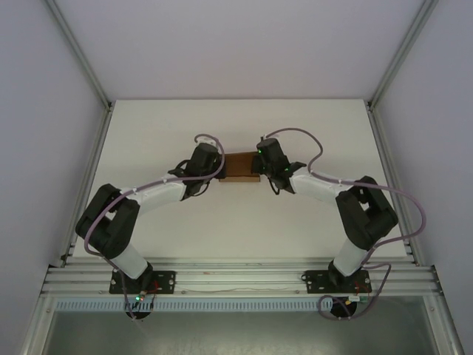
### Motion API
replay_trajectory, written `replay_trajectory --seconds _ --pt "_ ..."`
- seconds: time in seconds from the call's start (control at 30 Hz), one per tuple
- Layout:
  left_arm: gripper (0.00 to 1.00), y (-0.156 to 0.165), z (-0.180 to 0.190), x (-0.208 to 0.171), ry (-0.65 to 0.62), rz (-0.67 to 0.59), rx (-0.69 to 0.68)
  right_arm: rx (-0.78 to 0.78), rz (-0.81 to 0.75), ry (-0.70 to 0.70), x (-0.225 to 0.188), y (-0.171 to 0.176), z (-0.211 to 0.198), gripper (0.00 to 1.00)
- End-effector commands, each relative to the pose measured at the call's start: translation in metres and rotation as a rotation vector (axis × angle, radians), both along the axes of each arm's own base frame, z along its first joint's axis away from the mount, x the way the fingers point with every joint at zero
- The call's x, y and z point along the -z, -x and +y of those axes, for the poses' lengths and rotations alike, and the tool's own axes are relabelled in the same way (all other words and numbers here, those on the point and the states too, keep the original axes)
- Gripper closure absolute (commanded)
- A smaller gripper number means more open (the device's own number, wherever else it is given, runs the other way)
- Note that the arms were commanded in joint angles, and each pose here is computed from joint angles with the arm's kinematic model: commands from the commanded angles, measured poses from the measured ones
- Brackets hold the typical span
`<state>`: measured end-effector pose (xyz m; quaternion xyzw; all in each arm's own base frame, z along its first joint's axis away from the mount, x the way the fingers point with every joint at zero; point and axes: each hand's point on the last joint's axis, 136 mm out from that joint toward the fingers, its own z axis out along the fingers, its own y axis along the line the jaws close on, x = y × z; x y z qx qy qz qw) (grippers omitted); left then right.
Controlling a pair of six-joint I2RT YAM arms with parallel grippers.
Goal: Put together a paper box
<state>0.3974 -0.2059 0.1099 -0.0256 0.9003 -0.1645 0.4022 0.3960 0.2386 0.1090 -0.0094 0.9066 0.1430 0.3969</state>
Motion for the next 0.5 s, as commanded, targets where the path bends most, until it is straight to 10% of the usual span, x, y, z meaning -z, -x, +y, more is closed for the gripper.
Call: replay_trajectory --seconds 0.0,0.23,0.47 --pt "1.00 0.037 -0.006 0.046 -0.039 0.165 0.066 -0.039 0.149 0.054 0.048 0.037 -0.003 1.00" --pt "0.97 0.048 -0.006 0.040 -0.041 0.167 0.071 -0.001 0.137 0.073 0.053 0.045 -0.016 1.00" --pt "0.57 0.066 -0.006 0.010 -0.030 0.148 0.101 0.005 0.123 0.088 0.052 0.048 -0.021 1.00"
